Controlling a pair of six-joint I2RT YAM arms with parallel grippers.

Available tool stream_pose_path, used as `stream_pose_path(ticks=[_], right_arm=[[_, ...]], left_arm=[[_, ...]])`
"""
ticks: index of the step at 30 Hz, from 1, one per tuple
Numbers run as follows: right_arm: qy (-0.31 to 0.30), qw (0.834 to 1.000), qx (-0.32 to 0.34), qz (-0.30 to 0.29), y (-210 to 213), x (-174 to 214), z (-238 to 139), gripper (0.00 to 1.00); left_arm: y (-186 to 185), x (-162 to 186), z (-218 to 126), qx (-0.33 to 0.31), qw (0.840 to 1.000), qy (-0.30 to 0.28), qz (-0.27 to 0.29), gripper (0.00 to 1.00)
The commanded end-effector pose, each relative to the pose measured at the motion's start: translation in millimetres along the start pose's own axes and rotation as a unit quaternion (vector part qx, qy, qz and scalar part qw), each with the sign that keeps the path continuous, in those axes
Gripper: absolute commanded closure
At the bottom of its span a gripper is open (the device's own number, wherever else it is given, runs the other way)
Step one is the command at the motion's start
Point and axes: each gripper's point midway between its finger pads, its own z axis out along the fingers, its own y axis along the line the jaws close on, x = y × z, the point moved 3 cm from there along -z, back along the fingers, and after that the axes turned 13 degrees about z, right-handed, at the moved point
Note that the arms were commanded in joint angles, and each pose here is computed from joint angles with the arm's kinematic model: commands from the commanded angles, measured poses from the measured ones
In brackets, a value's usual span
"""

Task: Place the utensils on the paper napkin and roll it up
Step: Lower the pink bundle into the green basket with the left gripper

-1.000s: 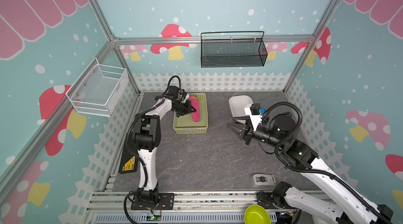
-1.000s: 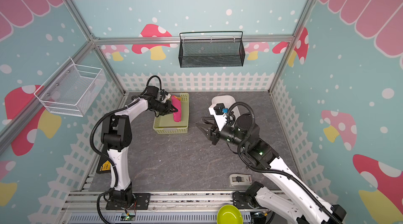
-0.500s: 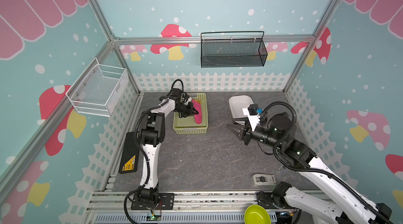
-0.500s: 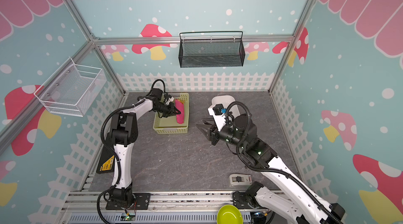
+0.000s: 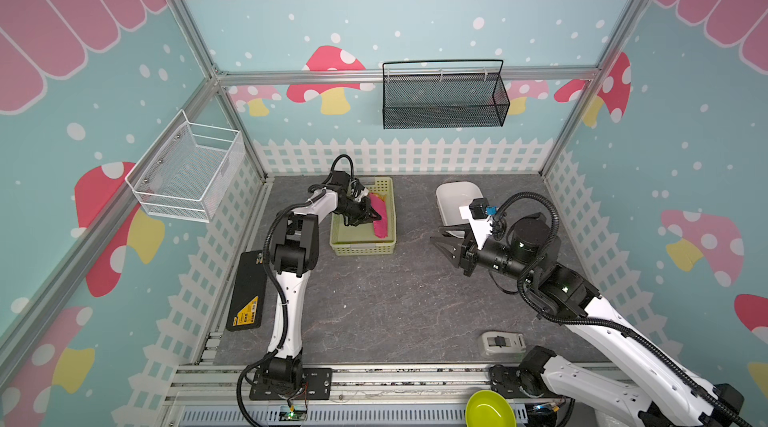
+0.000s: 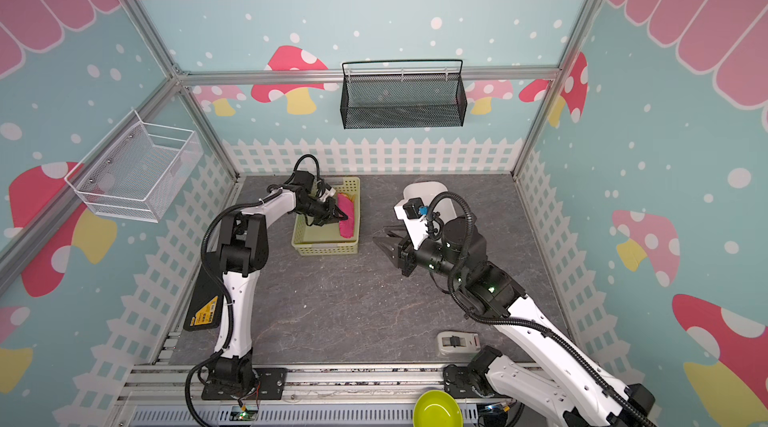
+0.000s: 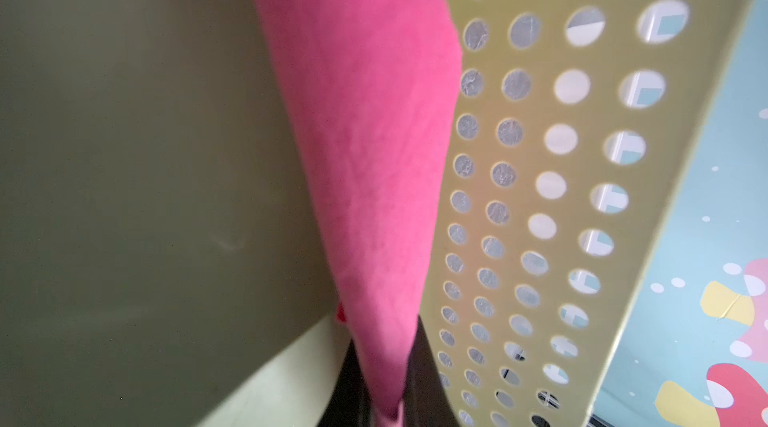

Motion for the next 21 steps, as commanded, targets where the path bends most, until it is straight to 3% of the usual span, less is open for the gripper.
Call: stream_pose_path(ticks=[1, 21], right_arm=[[-0.005, 1.0, -0.003, -0.005, 1.3, -3.4, -2.5, 0.61], [-0.005, 1.0, -0.004, -0.006, 2.0, -5.6, -1.4, 0.61]], left_arm=[[1.2, 0.5, 6.6, 0.009, 1.0, 0.012, 0.002, 1.0], [23.0, 12.0, 17.1, -0.032, 0.998, 0.05, 0.0, 0.99]])
